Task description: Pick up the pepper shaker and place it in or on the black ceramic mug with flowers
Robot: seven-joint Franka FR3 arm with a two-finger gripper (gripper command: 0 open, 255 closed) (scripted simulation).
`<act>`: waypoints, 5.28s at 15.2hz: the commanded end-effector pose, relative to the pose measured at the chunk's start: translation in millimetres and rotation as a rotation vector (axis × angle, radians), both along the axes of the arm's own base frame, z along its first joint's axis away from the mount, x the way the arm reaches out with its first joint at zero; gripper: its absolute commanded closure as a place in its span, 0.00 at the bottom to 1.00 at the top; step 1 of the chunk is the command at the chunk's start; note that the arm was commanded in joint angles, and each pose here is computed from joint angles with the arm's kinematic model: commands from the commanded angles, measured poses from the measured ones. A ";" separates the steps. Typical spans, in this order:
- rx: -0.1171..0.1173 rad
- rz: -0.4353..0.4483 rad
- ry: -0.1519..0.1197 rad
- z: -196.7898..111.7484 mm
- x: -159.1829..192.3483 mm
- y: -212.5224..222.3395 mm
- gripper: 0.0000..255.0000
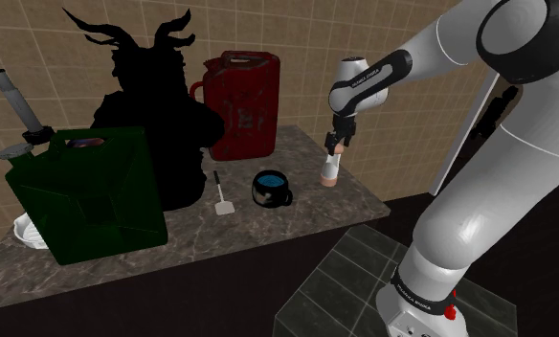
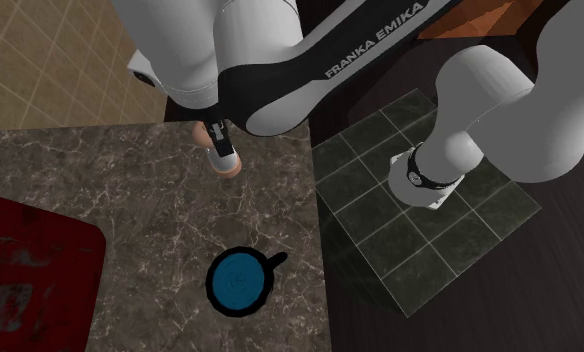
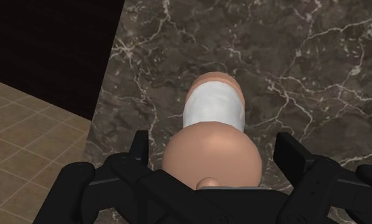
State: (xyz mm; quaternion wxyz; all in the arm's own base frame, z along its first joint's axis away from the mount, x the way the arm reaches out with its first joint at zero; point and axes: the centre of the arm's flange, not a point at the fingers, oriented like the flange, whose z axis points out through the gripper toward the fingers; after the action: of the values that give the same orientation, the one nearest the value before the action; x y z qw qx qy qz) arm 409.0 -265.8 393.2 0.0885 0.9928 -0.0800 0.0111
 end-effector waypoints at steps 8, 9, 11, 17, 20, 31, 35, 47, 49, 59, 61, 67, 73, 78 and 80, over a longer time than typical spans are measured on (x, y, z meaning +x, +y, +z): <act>0.000 0.000 0.000 -0.2 0.0 0.2 1.00; 0.000 0.000 0.000 -0.3 0.0 0.2 1.00; 0.000 0.000 0.000 -0.2 -0.1 0.2 1.00; 0.000 0.000 0.000 15.6 0.0 -0.1 1.00; 0.000 0.000 0.000 31.4 0.0 -0.1 1.00; 0.000 0.000 0.000 89.5 0.0 -0.1 1.00; 0.000 0.000 0.000 110.6 0.0 -0.1 1.00; 0.000 0.000 0.000 171.0 0.0 -0.1 1.00; 0.000 0.000 0.000 177.3 7.0 24.6 1.00; 0.000 0.000 0.000 208.9 42.2 147.8 1.00; 0.000 0.000 0.000 215.2 49.3 172.5 1.00; 0.000 0.000 0.000 234.2 70.4 246.4 1.00; 0.000 0.000 0.000 220.2 78.3 274.3 1.00; 0.000 0.000 0.000 193.8 78.3 274.3 1.00; 0.000 0.000 0.000 183.3 78.3 274.3 1.00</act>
State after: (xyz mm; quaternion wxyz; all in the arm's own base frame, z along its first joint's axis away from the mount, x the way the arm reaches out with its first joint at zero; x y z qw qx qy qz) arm 487.9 8.6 581.4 0.0885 0.9928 -0.0801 0.0108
